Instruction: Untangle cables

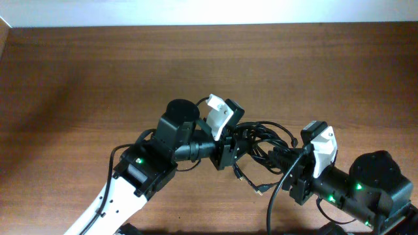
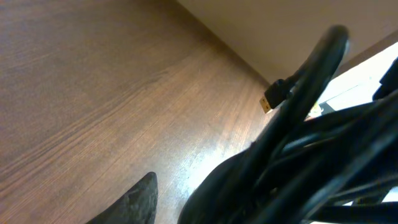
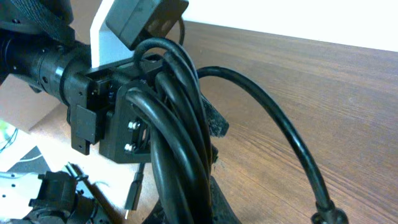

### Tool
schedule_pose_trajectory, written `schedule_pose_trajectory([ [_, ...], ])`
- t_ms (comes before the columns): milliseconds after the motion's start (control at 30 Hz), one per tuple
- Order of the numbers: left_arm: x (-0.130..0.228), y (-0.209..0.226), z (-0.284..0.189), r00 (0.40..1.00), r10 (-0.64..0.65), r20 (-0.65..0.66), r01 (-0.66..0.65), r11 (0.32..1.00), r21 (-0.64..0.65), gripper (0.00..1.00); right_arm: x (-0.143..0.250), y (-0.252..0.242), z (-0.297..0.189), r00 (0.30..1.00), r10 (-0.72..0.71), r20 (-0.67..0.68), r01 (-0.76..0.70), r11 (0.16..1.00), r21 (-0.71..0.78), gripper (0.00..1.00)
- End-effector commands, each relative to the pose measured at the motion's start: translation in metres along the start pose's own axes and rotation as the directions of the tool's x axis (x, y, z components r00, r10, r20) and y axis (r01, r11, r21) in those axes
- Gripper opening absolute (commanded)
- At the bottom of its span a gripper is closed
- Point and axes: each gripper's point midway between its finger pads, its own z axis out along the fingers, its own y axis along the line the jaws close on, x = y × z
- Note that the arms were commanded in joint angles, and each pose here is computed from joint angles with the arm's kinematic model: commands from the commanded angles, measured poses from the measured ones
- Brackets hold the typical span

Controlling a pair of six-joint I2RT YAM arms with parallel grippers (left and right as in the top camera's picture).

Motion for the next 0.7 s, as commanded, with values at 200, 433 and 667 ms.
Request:
schedule_pose_trajectory([
  [200,0.002,0.0,0.002,0.996,0.084,-0.012,-0.084,0.996,0.01,0.0,-0.005,0.017,-0.008,1.0,-0.018,0.021,0.02,0.997,-0.079,0.04],
  [433,0.002,0.032,0.0,0.998,0.068,-0.009,-0.068,0.983,-0.171,0.0,0.012,-0.028,-0.01,0.996,0.089,-0.02,-0.084,0.981,0.173,0.82],
  [667,0.002,0.075,-0.014,0.958,-0.253,0.136,0.287,0.871,-0.399,0.0,0.007,-0.02,-0.007,0.948,0.318,0.02,-0.317,0.94,0.124,0.87],
])
